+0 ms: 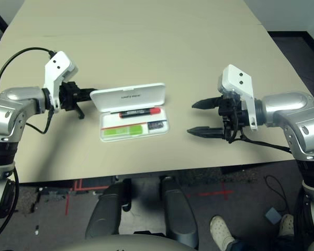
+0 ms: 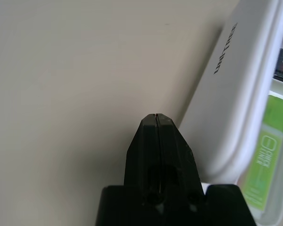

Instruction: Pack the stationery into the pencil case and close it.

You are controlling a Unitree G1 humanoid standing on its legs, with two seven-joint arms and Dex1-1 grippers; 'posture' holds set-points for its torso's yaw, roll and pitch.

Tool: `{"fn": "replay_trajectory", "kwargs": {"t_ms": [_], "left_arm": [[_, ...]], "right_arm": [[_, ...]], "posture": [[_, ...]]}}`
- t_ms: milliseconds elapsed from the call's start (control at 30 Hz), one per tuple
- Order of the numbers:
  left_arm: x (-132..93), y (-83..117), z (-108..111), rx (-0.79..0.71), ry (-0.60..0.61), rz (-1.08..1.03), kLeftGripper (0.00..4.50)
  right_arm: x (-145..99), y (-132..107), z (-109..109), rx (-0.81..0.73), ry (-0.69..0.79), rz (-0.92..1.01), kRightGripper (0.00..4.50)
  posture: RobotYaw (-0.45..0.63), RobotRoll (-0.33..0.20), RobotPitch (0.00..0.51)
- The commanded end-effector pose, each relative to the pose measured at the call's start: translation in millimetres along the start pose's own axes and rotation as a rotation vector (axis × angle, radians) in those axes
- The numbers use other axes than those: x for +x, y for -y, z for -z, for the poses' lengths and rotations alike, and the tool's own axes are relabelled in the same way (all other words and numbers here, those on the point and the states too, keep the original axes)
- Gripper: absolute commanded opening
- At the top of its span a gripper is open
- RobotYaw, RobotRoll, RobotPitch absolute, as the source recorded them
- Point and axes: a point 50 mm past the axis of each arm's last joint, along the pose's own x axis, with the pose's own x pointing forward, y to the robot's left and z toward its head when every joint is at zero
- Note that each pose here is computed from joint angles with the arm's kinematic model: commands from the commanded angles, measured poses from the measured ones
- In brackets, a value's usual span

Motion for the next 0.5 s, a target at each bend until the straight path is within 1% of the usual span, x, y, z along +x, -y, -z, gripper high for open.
{"fn": "replay_trajectory", "kwargs": {"t_ms": [33, 200, 500], "left_arm": [[1.7, 17.1, 2.6, 0.030, -0.022, 0.104, 0.05], [2.4, 31.4, 7.5, 0.064, -0.050, 0.173, 0.05], [11.6, 44.4, 17.9, 0.077, -0.076, 0.205, 0.05]], "right_arm": [[1.3, 1.3, 0.3, -0.013, -0.024, -0.012, 4.50], [3.0, 3.2, 0.8, -0.019, -0.034, -0.011, 4.50], [4.7, 3.4, 2.1, -0.026, -0.043, -0.018, 4.50]], "posture": [[-0.02, 0.000, 0.235], [-0.02, 0.000, 0.235], [-0.02, 0.000, 0.232]]}}
